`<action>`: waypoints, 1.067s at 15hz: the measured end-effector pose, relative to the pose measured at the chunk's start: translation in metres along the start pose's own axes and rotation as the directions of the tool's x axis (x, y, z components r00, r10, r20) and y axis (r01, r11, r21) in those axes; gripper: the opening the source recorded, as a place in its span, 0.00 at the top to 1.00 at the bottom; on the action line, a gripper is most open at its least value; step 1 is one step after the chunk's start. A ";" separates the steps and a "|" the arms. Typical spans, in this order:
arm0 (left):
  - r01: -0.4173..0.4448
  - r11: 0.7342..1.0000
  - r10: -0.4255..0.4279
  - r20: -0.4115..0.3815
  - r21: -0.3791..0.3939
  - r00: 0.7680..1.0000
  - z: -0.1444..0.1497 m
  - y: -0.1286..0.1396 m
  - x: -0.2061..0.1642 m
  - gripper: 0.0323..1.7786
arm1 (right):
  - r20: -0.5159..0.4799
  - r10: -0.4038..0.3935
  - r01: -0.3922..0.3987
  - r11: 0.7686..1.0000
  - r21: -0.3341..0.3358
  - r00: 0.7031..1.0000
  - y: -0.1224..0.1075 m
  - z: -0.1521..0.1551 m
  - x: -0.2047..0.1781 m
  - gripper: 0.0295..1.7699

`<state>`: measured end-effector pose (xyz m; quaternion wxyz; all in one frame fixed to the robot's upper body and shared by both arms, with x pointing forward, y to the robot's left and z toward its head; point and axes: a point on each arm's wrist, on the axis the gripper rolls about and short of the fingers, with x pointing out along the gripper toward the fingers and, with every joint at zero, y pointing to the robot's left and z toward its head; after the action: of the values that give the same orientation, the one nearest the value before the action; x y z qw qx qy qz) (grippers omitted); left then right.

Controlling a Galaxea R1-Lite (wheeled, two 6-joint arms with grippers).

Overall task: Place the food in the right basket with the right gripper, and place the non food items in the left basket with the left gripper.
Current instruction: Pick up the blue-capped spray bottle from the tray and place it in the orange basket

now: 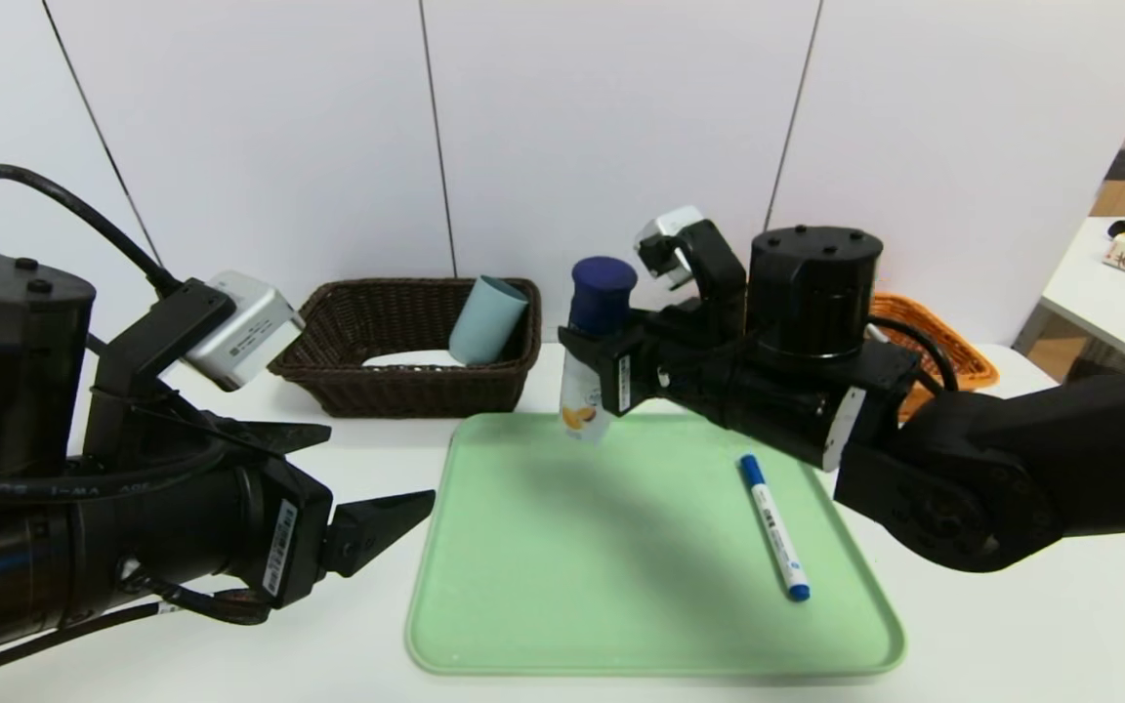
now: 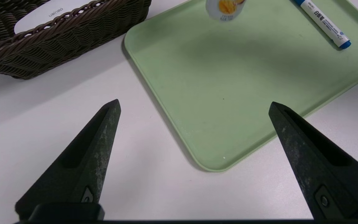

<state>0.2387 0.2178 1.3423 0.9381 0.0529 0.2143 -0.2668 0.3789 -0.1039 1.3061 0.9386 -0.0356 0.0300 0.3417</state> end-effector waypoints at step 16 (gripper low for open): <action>0.010 1.000 -0.010 0.004 0.003 1.000 0.001 -0.001 0.000 0.05 | 0.071 -0.408 0.410 0.912 -0.016 0.910 -0.155 0.068 -0.017 0.58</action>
<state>0.2388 0.2166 1.3432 0.9371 0.0527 0.2126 -0.2718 0.4680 -0.2274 1.3826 0.9891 -0.0444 -0.0142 0.1393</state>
